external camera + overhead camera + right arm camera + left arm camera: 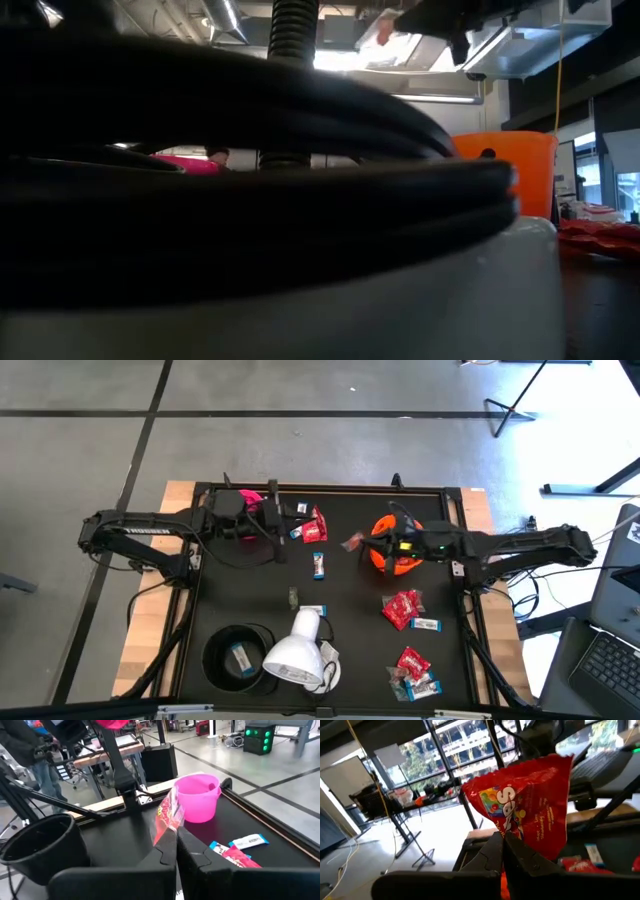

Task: Sort candy
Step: Put the orange gummy into the pink bucket

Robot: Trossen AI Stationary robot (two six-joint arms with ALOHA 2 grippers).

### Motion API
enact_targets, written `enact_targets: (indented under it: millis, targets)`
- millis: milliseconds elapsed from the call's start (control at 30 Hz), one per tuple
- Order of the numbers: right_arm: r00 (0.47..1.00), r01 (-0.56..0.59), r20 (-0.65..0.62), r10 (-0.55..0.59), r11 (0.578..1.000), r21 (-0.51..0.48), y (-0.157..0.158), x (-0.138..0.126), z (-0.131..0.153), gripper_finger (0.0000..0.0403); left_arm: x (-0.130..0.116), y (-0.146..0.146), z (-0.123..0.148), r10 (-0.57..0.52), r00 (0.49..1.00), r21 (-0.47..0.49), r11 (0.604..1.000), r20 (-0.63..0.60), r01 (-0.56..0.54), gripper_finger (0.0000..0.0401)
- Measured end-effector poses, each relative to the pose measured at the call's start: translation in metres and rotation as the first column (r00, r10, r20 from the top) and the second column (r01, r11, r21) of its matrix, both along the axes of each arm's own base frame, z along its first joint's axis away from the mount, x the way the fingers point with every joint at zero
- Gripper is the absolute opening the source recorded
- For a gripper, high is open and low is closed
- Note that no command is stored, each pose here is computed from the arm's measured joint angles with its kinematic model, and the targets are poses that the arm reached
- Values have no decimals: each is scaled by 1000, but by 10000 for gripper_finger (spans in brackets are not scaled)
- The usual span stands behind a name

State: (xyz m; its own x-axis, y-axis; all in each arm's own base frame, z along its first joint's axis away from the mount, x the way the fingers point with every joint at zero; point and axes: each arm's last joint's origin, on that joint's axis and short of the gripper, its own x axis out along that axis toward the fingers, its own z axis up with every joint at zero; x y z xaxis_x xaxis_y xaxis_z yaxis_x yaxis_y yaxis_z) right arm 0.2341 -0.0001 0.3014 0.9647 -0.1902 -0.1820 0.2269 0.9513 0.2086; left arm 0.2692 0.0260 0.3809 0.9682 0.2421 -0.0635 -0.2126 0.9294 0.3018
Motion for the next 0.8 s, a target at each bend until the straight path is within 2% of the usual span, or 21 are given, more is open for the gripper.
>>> enact_targets:
  millis: [233, 500, 633, 800]
  targets:
    - [997, 3, 78, -2, 1000, -22, -5, 29, -10, 0, -7, 4, 20, 65, 996, 21, 998, -55, -64, 0]
    - [997, -12, 78, 10, 1000, 22, -37, 46, -26, 0, -17, 3, 36, 76, 985, -13, 997, -155, -79, 0]
    - [997, -62, 46, 60, 997, 43, -41, 50, -33, 0, -21, 3, 26, 91, 961, -59, 992, -261, -110, 0]
    - [998, -60, -11, 60, 997, 40, -40, 47, -36, 0, -24, 4, -9, 119, 882, -118, 974, -457, -192, 0]
